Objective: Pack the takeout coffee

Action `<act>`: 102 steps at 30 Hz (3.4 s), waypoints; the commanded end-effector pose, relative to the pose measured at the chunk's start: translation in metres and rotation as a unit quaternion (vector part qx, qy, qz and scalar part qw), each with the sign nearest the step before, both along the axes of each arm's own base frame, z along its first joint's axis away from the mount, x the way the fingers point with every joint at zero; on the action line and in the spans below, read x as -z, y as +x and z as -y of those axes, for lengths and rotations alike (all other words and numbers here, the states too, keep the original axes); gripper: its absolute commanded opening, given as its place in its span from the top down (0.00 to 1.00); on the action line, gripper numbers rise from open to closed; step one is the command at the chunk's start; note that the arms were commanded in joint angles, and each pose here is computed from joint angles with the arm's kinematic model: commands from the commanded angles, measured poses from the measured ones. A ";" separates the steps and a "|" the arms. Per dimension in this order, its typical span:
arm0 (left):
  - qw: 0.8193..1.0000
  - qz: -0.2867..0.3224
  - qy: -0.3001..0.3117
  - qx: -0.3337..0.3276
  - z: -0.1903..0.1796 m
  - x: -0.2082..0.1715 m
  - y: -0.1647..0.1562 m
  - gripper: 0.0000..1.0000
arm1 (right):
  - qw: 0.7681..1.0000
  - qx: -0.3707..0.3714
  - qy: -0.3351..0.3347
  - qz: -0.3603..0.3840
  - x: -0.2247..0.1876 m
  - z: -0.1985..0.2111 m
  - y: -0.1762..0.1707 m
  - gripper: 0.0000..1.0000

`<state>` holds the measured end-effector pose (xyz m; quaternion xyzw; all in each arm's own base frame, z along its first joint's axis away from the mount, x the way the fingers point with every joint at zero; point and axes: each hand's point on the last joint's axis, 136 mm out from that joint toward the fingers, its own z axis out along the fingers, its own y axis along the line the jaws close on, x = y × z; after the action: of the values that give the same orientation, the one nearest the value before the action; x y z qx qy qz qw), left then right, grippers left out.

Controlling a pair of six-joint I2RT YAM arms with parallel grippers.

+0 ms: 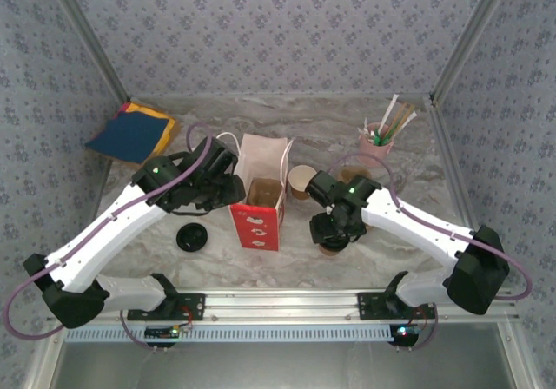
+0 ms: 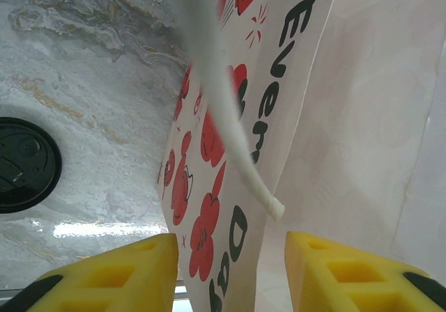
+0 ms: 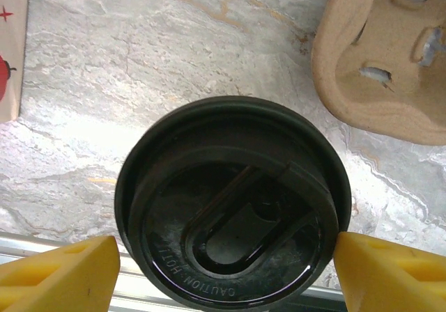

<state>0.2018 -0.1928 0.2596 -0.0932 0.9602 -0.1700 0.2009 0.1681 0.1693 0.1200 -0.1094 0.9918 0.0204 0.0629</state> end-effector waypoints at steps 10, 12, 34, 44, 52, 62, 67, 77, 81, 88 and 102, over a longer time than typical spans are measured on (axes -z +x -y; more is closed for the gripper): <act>1.000 0.016 -0.001 -0.004 -0.006 -0.006 -0.002 0.51 | 1.000 -0.010 -0.018 -0.016 0.001 0.005 0.002 0.18; 1.000 0.015 -0.002 -0.002 -0.005 -0.005 -0.002 0.51 | 1.000 -0.011 -0.018 -0.016 0.001 0.004 0.003 0.18; 1.000 0.015 -0.002 0.000 -0.003 -0.005 0.001 0.51 | 1.000 -0.016 -0.014 -0.015 0.004 -0.003 0.013 0.21; 1.000 0.014 -0.002 -0.001 -0.004 -0.005 0.001 0.51 | 1.000 -0.015 -0.017 -0.017 0.002 -0.002 0.011 0.28; 1.000 0.013 -0.004 -0.001 -0.005 -0.004 -0.001 0.51 | 1.000 -0.014 -0.015 -0.016 0.000 -0.003 0.010 0.30; 1.000 0.016 -0.006 -0.001 -0.005 -0.006 0.000 0.50 | 1.000 -0.009 -0.011 -0.016 -0.008 -0.001 0.007 0.32; 1.000 0.025 -0.004 0.002 -0.008 -0.016 0.003 0.36 | 1.000 -0.003 -0.006 -0.013 -0.020 0.000 0.006 0.32; 0.997 0.074 -0.033 0.014 -0.014 -0.068 0.013 0.19 | 1.000 0.012 0.014 0.004 -0.070 0.004 0.002 0.31; 0.997 0.077 -0.017 0.003 -0.031 -0.071 0.019 0.19 | 1.000 0.016 0.021 0.015 -0.098 0.008 0.001 0.31; 0.996 0.065 0.016 -0.057 -0.078 -0.053 0.022 0.19 | 0.999 0.024 0.032 0.030 -0.138 0.013 -0.002 0.31; 0.996 -0.033 -0.002 -0.085 -0.105 0.054 -0.010 0.24 | 0.997 0.019 0.040 0.067 -0.198 0.008 0.001 0.31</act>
<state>0.1864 -0.0683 0.2223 -0.1940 0.9543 -0.1081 0.2000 0.1867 0.1828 0.3162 -0.0993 0.9765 0.0955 0.1658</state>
